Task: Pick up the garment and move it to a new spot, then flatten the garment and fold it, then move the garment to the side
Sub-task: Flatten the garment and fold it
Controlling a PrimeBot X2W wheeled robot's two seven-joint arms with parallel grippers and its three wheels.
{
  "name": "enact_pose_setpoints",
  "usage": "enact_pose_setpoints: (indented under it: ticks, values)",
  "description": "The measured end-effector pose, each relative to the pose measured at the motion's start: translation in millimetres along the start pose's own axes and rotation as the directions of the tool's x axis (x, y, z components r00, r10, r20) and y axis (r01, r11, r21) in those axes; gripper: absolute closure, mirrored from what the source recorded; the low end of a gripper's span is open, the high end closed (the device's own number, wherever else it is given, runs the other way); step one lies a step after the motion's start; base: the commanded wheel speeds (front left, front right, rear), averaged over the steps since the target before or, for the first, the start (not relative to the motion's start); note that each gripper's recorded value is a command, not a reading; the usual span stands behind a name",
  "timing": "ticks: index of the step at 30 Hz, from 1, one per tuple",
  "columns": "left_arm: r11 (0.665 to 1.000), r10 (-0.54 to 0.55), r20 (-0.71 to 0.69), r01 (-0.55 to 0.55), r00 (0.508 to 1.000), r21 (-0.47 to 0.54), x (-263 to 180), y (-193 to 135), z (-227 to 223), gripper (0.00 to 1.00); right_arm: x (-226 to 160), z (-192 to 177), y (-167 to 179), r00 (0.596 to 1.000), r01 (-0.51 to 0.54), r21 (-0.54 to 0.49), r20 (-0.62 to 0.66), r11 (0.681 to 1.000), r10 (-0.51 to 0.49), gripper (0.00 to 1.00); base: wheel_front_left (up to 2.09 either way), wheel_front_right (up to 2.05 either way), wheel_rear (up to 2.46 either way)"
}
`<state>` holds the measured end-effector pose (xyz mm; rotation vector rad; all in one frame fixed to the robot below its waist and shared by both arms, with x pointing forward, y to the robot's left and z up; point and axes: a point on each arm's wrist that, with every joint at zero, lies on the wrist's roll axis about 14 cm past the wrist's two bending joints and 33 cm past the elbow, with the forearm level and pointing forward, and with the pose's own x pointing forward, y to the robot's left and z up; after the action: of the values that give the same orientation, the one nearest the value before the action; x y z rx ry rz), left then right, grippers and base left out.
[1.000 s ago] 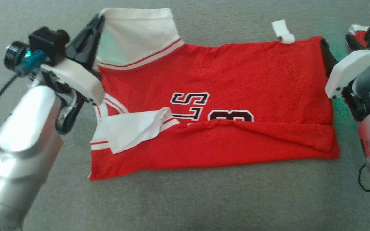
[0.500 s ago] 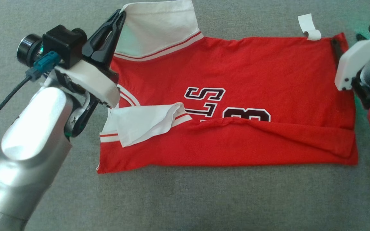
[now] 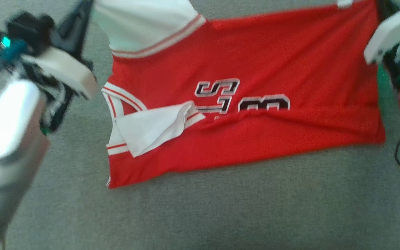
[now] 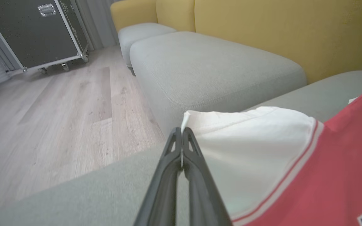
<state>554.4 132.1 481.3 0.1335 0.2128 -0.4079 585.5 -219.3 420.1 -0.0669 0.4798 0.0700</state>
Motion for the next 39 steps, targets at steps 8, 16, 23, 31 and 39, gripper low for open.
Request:
enact_pose_setpoints:
  ticks: [8, 16, 23, 31, 39]
  values:
    - [0.994, 0.034, 0.113, -0.045, 0.993, 0.096, 42, 30, 40, 1.0, 7, 44, 3, 0.991, -0.028, 0.093, 0.136, 0.995, 0.016, 1.0, 0.0, 0.0, 0.0]
    - [0.993, 0.039, 0.206, -0.061, 0.978, 0.102, 54, 32, 60, 1.0, 5, 63, 1, 0.975, -0.039, 0.156, 0.221, 0.987, 0.003, 1.0, 0.0, 0.0, 0.0]
    - [0.997, 0.027, 0.18, -0.04, 0.983, 0.067, 43, 25, 52, 1.0, -4, 66, 10, 0.976, -0.065, 0.159, 0.215, 0.985, 0.03, 1.0, 0.0, 0.0, 0.0]
    - [0.997, -0.019, 0.028, 0.021, 0.999, -0.071, 10, -2, 11, 1.0, -25, 12, 6, 0.998, -0.062, 0.144, 0.039, 0.988, 0.057, 1.0, 0.0, 0.0, 0.0]
    - [0.993, -0.1, -0.147, 0.089, 0.984, -0.078, -40, -12, -22, 1.0, -47, -14, 12, 0.991, -0.104, 0.09, -0.079, 0.991, 0.111, 1.0, 0.0, 0.0, 0.0]
